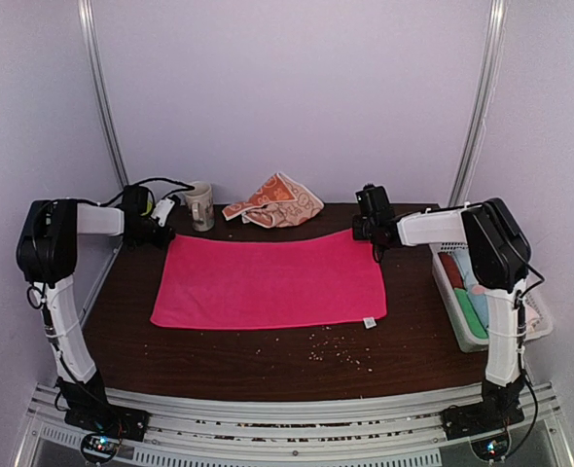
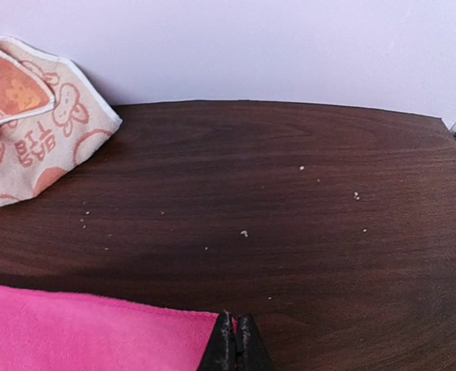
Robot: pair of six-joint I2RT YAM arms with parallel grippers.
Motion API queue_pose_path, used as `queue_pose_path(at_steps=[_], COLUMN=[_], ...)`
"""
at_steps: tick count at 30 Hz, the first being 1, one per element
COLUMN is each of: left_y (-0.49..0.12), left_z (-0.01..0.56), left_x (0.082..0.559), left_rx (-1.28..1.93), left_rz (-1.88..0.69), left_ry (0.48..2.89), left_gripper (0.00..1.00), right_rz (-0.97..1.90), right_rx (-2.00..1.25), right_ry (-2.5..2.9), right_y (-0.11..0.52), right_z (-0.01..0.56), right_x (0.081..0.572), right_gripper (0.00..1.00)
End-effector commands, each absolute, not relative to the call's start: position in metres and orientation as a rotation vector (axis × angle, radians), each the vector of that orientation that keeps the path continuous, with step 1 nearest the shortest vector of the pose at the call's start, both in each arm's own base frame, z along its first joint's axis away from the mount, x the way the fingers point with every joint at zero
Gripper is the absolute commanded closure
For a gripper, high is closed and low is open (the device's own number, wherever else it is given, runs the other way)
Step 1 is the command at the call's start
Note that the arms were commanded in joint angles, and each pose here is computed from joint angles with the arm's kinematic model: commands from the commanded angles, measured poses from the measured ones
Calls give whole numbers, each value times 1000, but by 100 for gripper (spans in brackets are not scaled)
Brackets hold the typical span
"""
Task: Roll the towels
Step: Fold the towel at the center of the board.
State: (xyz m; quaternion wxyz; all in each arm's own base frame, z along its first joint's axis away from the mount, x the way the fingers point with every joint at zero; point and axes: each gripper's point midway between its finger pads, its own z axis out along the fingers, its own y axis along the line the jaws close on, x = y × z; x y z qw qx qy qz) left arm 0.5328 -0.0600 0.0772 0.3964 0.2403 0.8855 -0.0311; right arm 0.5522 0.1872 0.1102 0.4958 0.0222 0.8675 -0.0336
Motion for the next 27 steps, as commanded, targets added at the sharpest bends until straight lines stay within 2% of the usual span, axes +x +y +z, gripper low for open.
queue_pose_path(at_steps=[1,13,27], left_y=[-69,-80,-70], left_z=[96,107,109], left_x=[532,493,450], left_rx=[695,843,951], left_rz=[-64,-116,-183], left_ry=[2119,2007,1963], left_gripper=[100,100,100], right_rz=[73,67,67], right_rx=[-30,-62,-108], right_ry=[2101,2165,2255], right_y=[203,182,167], right_z=[125,117,97], right_x=[539,477,431], right_gripper=[100,100,100])
